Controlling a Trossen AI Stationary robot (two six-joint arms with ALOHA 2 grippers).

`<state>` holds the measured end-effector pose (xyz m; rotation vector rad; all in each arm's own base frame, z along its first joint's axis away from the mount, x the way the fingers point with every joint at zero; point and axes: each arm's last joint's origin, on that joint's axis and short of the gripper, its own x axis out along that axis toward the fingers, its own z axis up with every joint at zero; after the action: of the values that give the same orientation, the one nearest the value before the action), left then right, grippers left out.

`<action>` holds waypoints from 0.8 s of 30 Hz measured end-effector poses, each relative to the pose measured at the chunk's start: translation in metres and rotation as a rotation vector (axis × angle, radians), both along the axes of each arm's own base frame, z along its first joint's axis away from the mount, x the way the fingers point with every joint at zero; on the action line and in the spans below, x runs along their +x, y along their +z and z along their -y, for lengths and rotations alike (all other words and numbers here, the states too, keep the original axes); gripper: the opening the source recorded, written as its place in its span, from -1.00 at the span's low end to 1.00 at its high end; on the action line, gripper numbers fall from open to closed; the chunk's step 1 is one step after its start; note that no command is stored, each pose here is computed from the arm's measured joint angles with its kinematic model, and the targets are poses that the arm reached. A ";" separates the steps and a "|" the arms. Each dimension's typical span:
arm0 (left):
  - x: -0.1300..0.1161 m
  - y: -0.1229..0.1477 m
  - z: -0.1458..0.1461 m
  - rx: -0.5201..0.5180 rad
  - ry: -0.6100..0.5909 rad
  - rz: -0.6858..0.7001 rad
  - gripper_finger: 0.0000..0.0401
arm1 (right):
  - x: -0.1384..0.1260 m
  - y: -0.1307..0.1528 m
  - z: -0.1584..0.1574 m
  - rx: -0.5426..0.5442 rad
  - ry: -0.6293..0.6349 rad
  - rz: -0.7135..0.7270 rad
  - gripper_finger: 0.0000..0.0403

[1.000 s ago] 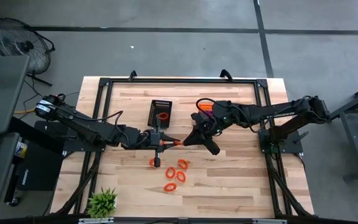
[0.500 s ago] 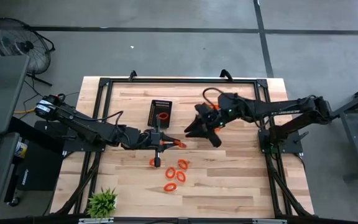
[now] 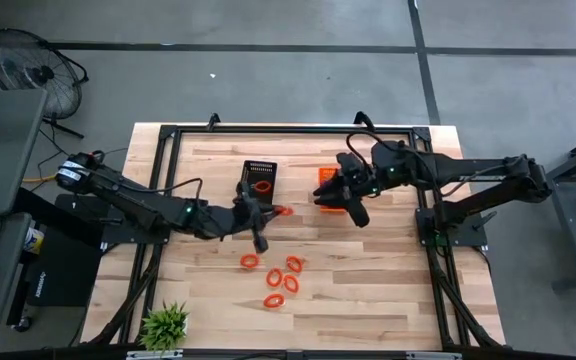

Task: Sort spring keychains into baskets
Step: Put the orange spring keychain into the black basket

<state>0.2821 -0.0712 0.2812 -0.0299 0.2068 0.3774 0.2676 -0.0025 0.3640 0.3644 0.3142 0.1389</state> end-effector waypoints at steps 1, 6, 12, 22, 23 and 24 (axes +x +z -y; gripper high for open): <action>0.001 -0.002 -0.004 -0.024 0.022 -0.008 -0.91 | 0.000 -0.002 0.000 -0.001 -0.006 -0.018 -0.46; 0.003 -0.009 -0.028 -0.132 0.120 -0.032 -0.91 | -0.003 -0.008 0.000 -0.028 -0.008 -0.084 -0.46; 0.004 -0.016 -0.056 -0.269 0.210 -0.052 -0.91 | -0.003 -0.010 0.001 -0.079 -0.029 -0.101 -0.46; -0.009 -0.037 -0.103 -0.516 0.397 -0.193 -0.91 | -0.009 -0.022 0.012 -0.167 -0.077 -0.230 -0.46; -0.011 -0.039 -0.108 -0.540 0.412 -0.206 -0.91 | -0.011 -0.024 0.013 -0.171 -0.079 -0.250 -0.46; -0.013 -0.040 -0.112 -0.562 0.426 -0.216 -0.91 | -0.012 -0.025 0.015 -0.173 -0.082 -0.268 -0.46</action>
<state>0.2696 0.0413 0.2412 -0.5958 0.5193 0.7381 0.2561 -0.0176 0.3389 0.2230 0.5713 -0.0187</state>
